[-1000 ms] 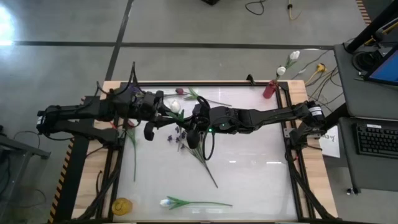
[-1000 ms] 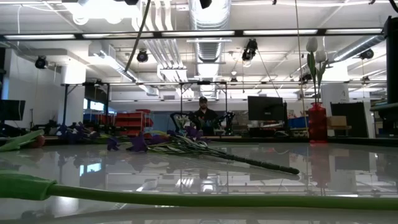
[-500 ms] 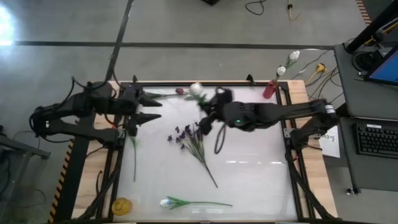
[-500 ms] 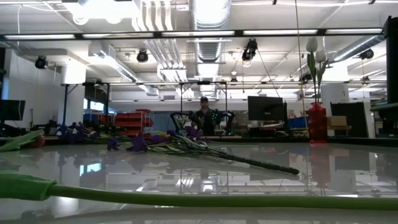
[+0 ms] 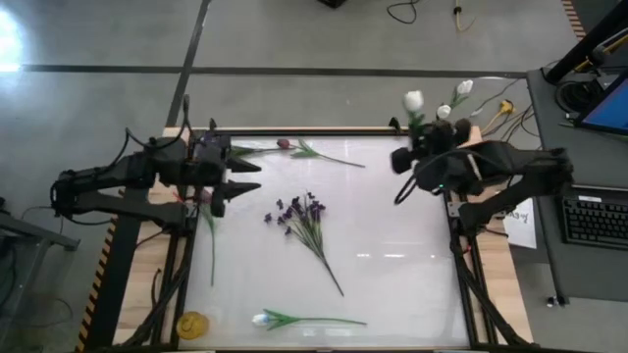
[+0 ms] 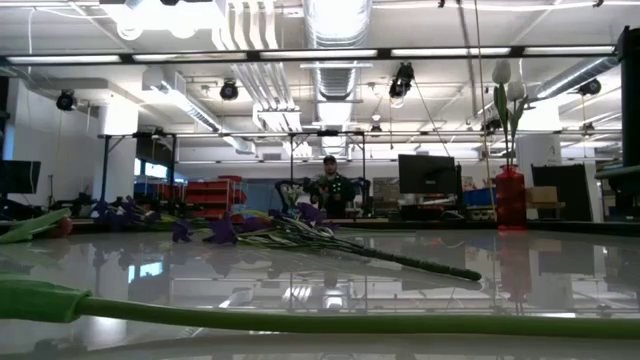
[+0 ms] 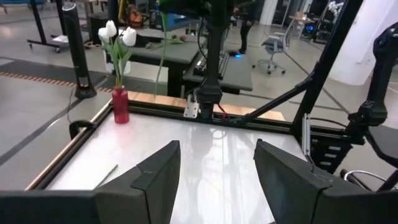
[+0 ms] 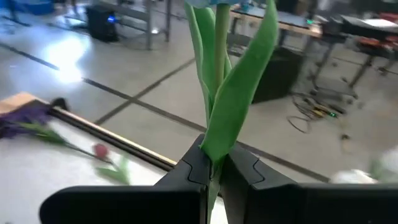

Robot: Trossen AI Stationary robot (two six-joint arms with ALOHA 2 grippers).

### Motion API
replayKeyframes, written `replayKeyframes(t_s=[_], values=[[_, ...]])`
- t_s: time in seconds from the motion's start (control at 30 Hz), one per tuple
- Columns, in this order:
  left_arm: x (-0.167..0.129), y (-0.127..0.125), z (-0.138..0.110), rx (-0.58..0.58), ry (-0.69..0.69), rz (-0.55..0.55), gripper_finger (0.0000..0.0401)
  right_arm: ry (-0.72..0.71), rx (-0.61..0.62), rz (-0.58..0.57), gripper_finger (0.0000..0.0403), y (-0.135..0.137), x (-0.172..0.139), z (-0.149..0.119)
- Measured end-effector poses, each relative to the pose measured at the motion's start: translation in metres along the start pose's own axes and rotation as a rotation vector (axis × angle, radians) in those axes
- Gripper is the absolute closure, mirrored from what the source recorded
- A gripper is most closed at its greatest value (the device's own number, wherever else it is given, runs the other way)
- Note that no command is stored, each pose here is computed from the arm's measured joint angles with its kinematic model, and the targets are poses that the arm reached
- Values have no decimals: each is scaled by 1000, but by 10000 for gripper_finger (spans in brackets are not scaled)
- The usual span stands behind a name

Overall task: Sort flowers into vase by color
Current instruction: Put the top white tulip into the red flower vase

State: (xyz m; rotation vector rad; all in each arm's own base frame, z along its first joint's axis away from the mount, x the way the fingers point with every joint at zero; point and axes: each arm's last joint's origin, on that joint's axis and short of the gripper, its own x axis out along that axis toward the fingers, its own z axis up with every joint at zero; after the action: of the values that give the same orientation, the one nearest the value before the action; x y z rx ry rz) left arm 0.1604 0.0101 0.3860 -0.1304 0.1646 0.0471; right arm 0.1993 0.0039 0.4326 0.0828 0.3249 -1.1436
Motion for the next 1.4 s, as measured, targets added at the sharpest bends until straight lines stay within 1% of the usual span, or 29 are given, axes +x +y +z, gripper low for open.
replayKeyframes(t_s=[0.1,0.2,0.3,0.47,0.6,0.77,0.87,1.03,1.13,1.23,1.3,1.4], values=[[13,1,1,5,-13,5,207,37,12,-59,390,-22,-1,-6],[26,2,4,0,-53,44,207,50,42,-134,390,-40,0,-13],[41,4,6,-6,-93,55,207,21,87,-185,390,-50,3,-18],[68,9,17,-20,-93,76,207,69,111,-235,390,-63,13,-35],[92,16,31,5,-84,105,207,96,127,-217,390,-66,16,-48],[123,30,59,20,-85,111,207,110,84,-173,390,-68,18,-58],[144,42,72,13,-58,111,207,129,60,-120,390,-69,18,-63],[178,52,85,29,-24,115,207,155,18,15,390,-74,18,-65],[195,53,91,60,-19,46,207,134,15,90,390,-78,21,-65],[211,53,100,58,-32,-21,207,89,23,146,390,-84,28,-65],[219,53,105,55,-22,-38,207,57,2,136,390,-87,35,-64],[227,54,110,50,23,-38,207,-2,-13,78,390,-91,46,-61]])
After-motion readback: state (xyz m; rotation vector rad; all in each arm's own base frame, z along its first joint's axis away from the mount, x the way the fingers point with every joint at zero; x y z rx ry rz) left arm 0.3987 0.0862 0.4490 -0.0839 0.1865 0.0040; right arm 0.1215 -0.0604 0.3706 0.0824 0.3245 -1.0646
